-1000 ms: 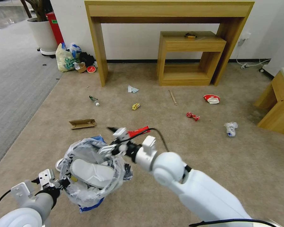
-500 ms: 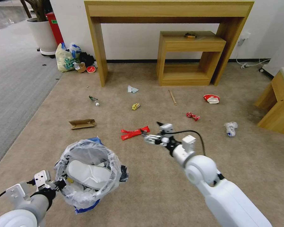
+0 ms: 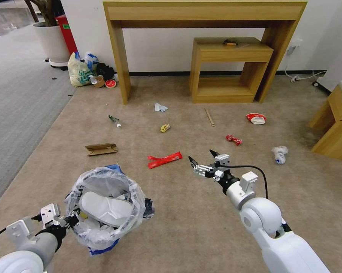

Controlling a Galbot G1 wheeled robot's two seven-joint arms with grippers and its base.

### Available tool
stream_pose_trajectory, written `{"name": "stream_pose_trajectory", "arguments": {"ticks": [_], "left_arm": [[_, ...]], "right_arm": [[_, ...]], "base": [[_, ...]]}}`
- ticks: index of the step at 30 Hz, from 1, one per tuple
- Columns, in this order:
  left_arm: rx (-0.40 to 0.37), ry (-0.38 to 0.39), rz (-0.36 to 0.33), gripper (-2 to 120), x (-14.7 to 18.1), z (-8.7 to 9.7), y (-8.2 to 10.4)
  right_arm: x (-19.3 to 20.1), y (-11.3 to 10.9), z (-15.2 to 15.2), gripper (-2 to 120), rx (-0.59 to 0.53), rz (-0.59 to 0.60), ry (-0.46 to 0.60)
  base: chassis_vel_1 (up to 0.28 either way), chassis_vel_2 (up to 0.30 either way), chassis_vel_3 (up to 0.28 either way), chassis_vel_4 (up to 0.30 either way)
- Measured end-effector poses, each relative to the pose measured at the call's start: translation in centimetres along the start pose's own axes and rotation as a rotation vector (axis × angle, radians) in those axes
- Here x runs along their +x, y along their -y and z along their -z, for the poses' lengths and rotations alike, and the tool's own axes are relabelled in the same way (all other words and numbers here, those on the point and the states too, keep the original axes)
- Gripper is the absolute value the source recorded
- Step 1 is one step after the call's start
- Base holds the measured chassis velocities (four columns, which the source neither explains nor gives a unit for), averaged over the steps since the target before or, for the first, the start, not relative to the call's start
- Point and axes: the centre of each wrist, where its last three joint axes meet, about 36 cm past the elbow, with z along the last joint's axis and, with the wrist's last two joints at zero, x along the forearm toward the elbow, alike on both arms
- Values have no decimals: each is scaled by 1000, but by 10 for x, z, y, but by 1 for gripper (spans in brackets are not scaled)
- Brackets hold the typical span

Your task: Pick up the trash bin and place the garbage on the floor into it.

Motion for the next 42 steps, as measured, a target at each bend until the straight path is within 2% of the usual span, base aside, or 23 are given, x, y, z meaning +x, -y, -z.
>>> {"name": "stream_pose_trajectory", "arguments": {"ticks": [17,29,34,37,40,42], "left_arm": [[-5,0,2,0,1,1,-3],[-6,0,-5,0,2,1,-3],[-8,-2,-7,0,4,0,-3],[-9,-3,-8,0,6,0,-3],[-10,-4,-6,0,8,-1,-4],[-11,-6,-6,0,10,-2,-3]], "right_arm": [[8,-7,-14,100,-5,1,-31],[7,4,-27,100,-11,-19,-76],[0,14,-40,100,-34,-36,-130],[-7,24,-48,100,-12,-37,-169],[-17,37,-57,100,32,0,-212],[-28,54,-70,100,78,66,-250]], "base": [[257,251,-252,-254],[219,230,-234,-229],[105,131,-117,-118],[10,7,-19,-5],[0,0,0,0],[0,0,0,0]]}}
